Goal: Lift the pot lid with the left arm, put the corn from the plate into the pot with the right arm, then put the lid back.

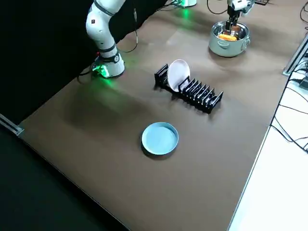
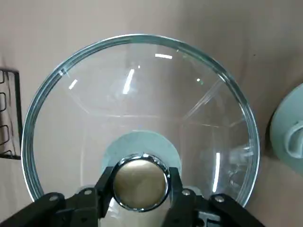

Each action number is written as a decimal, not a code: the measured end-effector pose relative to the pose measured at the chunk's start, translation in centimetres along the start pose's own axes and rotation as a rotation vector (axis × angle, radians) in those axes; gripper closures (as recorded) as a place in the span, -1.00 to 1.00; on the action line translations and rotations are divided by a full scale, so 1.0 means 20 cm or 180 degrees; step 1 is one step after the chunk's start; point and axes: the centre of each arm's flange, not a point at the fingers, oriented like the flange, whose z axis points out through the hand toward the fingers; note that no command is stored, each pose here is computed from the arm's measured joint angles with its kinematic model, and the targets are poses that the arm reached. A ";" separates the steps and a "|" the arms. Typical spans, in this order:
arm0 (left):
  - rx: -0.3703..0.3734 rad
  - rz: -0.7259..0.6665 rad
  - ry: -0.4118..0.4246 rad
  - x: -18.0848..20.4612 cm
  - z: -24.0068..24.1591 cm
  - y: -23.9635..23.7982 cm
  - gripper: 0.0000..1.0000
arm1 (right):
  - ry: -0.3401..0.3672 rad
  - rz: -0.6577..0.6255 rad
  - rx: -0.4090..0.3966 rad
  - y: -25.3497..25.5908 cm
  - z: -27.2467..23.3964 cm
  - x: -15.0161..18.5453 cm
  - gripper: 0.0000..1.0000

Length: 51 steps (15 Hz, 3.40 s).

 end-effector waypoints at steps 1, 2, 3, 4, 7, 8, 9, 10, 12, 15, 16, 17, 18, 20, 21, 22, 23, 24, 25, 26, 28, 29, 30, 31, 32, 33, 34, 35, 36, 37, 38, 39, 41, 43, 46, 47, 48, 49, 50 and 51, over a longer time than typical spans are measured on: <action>-0.0014 -0.0049 0.0021 0.00 -0.01 0.03 0.00 | 0.0010 0.0012 0.0001 0.01 -0.05 0.02 -0.73; -0.0028 -0.0096 0.0062 -0.01 -0.01 0.08 0.00 | 0.0035 0.0035 0.0015 0.02 -0.09 0.04 -0.73; -0.0047 -0.0149 0.0116 -0.01 -0.02 0.15 0.00 | 0.0065 0.0067 0.0033 0.05 -0.14 0.08 -0.73; -0.0071 -0.0221 0.0185 -0.02 -0.03 0.24 0.00 | 0.0071 0.0087 0.0023 0.09 -0.19 0.12 -0.73; -0.0042 -0.0376 0.0388 -0.09 -0.03 0.56 0.00 | -0.0037 0.0011 -0.0129 0.29 -0.33 0.26 -0.72; -0.0026 -0.0408 0.0436 -0.12 -0.02 0.67 0.00 | -0.0073 -0.0036 -0.0174 0.37 -0.38 0.31 -0.72; -0.0034 -0.0438 0.0481 -0.15 0.00 0.77 0.00 | -0.0106 -0.0077 -0.0216 0.46 -0.44 0.36 -0.71; -0.0055 -0.0446 0.0516 -0.18 0.02 0.87 0.00 | -0.0148 -0.0120 -0.0259 0.54 -0.49 0.40 -0.71; -0.0137 -0.0428 0.0588 -0.29 0.08 1.16 0.00 | -0.0349 -0.0371 -0.0397 0.79 -0.67 0.49 -0.69; -0.0211 -0.0450 0.0617 -0.39 0.18 1.43 0.00 | -0.0486 -0.0648 -0.0443 1.11 -0.86 0.60 -0.68; -0.0192 -0.0436 0.0623 -0.43 0.22 1.51 0.00 | -0.0508 -0.0709 -0.0443 1.22 -0.92 0.64 -0.70; -0.0158 -0.0437 0.0633 -0.45 0.27 1.59 0.00 | -0.0518 -0.0718 -0.0439 1.33 -0.98 0.67 -0.82; -0.0132 -0.0451 0.0657 -0.47 0.31 1.66 0.00 | -0.0506 -0.0686 -0.0419 1.42 -1.03 0.70 -0.97; -0.0137 -0.0483 0.0724 -0.48 0.38 1.78 0.00 | -0.0467 -0.0553 -0.0341 1.59 -1.12 0.73 -1.00; -0.0164 -0.0480 0.0749 -0.49 0.42 1.83 0.00 | -0.0444 -0.0490 -0.0314 1.66 -1.17 0.74 -1.00; -0.0193 -0.0470 0.0765 -0.50 0.45 1.87 0.00 | -0.0416 -0.0432 -0.0300 1.72 -1.22 0.74 -1.00; -0.0221 -0.0465 0.0775 -0.51 0.48 1.91 0.00 | -0.0395 -0.0383 -0.0281 1.78 -1.26 0.73 -1.00; -0.0246 -0.0469 0.0784 -0.51 0.50 1.93 0.00 | -0.0382 -0.0347 -0.0273 1.81 -1.29 0.72 -1.00; -0.0262 -0.0464 0.0790 -0.52 0.52 1.95 0.00 | -0.0373 -0.0318 -0.0274 1.84 -1.31 0.71 -1.00; -0.0262 -0.0453 0.0786 -0.52 0.54 1.97 0.00 | -0.0361 -0.0310 -0.0275 1.87 -1.33 0.71 -1.00; -0.0220 -0.0407 0.0779 -0.55 0.59 2.00 0.00 | -0.0353 -0.0384 -0.0276 1.92 -1.36 0.70 -1.00; -0.0198 -0.0400 0.0784 -0.55 0.61 2.02 0.00 | -0.0335 -0.0388 -0.0277 1.96 -1.39 0.69 -1.00; -0.0187 -0.0402 0.0785 -0.55 0.63 2.03 0.00 | -0.0316 -0.0367 -0.0283 2.02 -1.43 0.68 -1.00; -0.0186 -0.0418 0.0784 -0.55 0.65 2.04 0.00 | -0.0296 -0.0332 -0.0294 2.08 -1.47 0.66 -1.00; -0.0187 -0.0433 0.0782 -0.54 0.66 2.05 0.00 | -0.0276 -0.0294 -0.0305 2.14 -1.52 0.63 -1.00; -0.0185 -0.0438 0.0780 -0.54 0.67 2.05 0.00 | -0.0249 -0.0256 -0.0314 2.20 -1.57 0.60 -1.00; -0.0182 -0.0441 0.0777 -0.53 0.68 2.05 0.00 | -0.0220 -0.0232 -0.0322 2.25 -1.63 0.57 -1.00; -0.0173 -0.0448 0.0768 -0.53 0.70 2.05 0.00 | -0.0192 -0.0258 -0.0337 2.33 -1.71 0.50 -1.00; -0.0170 -0.0465 0.0763 -0.52 0.70 2.05 0.00 | -0.0209 -0.0265 -0.0343 2.34 -1.74 0.46 -1.00; -0.0169 -0.0500 0.0758 -0.52 0.71 2.05 0.00 | -0.0228 -0.0279 -0.0348 2.34 -1.75 0.42 -1.00; -0.0166 -0.0522 0.0752 -0.52 0.72 2.05 0.00 | -0.0227 -0.0287 -0.0352 2.34 -1.77 0.40 -1.00; -0.0160 -0.0534 0.0745 -0.52 0.73 2.05 0.00 | -0.0224 -0.0290 -0.0355 2.34 -1.78 0.37 -1.00; -0.0155 -0.0538 0.0742 -0.52 0.73 2.05 0.00 | -0.0227 -0.0297 -0.0361 2.32 -1.85 0.33 -1.00; -0.0149 -0.0539 0.0738 -0.52 0.74 2.05 0.00 | -0.0250 -0.0314 -0.0365 2.31 -1.90 0.28 -1.00; -0.0143 -0.0540 0.0734 -0.52 0.74 2.05 0.00 | -0.0291 -0.0334 -0.0383 2.29 -1.94 0.24 -1.00; -0.0142 -0.0540 0.0733 -0.52 0.74 2.05 0.00 | -0.0284 -0.0333 -0.0386 2.29 -1.95 0.23 -1.00; -0.0139 -0.0542 0.0731 -0.52 0.74 2.05 0.00 | -0.0303 -0.0331 -0.0390 2.29 -1.96 0.21 -1.00; -0.0138 -0.0544 0.0731 -0.51 0.74 2.05 0.00 | -0.0332 -0.0326 -0.0395 2.29 -1.96 0.19 -1.00; -0.0138 -0.0546 0.0731 -0.51 0.74 2.05 0.00 | -0.0351 -0.0320 -0.0400 2.30 -1.95 0.16 -1.00; -0.0138 -0.0548 0.0732 -0.51 0.74 2.05 0.00 | -0.0349 -0.0313 -0.0405 2.30 -1.94 0.14 -1.00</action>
